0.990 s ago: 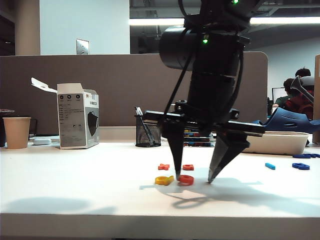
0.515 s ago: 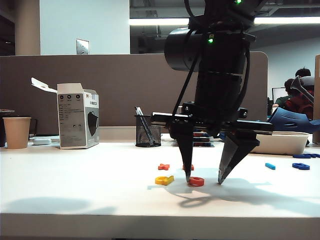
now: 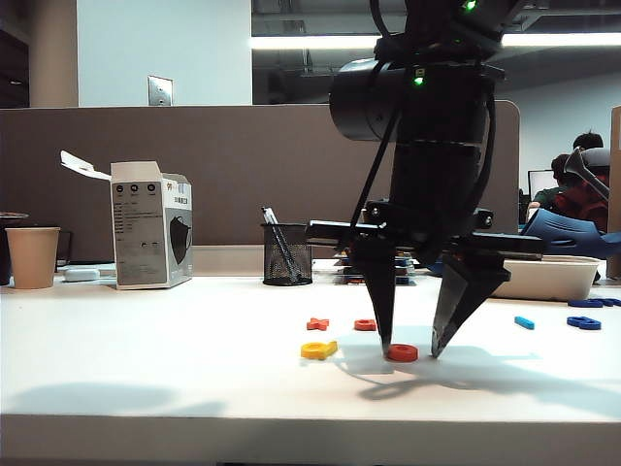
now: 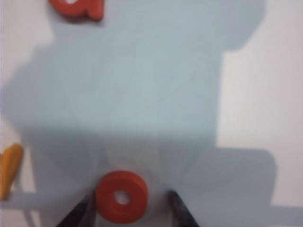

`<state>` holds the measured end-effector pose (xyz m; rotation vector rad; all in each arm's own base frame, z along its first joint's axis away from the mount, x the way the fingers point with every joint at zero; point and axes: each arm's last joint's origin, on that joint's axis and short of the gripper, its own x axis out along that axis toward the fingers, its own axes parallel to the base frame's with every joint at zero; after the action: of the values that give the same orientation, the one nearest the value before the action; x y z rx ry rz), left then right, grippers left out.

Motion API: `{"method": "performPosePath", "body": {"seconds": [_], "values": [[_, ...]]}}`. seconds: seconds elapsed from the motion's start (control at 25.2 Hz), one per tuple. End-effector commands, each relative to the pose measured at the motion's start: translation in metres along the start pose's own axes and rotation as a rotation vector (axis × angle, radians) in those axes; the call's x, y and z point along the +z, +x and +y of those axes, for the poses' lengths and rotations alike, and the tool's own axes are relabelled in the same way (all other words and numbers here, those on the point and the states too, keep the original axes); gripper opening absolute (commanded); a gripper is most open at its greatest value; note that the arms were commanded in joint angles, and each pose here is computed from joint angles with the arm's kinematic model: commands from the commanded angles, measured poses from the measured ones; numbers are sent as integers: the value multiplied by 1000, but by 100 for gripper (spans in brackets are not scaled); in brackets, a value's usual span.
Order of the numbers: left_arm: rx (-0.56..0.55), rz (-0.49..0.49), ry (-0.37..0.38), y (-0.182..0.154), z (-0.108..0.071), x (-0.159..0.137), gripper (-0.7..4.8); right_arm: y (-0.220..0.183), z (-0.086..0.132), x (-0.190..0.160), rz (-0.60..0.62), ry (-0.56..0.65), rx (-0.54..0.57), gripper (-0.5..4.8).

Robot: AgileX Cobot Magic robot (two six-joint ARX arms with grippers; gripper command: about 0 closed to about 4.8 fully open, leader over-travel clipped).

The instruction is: Select the appropriate letters from the row of letter magnets placed on the table to arrange into the word "dog".

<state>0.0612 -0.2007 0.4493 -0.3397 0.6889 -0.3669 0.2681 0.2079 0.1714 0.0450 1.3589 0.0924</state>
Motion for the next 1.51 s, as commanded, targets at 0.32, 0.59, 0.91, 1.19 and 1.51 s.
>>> {"method": "performPosePath", "body": {"seconds": [0.32, 0.59, 0.91, 1.19, 1.51], "values": [[-7, -5, -3, -1, 0, 1, -5, -9, -5, -6, 24, -4, -7, 235], [-7, -5, -3, -1, 0, 1, -5, -28, -4, -3, -21, -19, 26, 235], [-7, -5, -3, -1, 0, 1, -5, -37, 0, 3, -50, -26, 41, 234], [-7, -5, -3, -1, 0, 1, -5, -37, -1, 2, -36, -27, 32, 234], [-7, -5, -3, -1, 0, 1, -5, -37, -1, 2, -34, -27, 31, 234]]}}
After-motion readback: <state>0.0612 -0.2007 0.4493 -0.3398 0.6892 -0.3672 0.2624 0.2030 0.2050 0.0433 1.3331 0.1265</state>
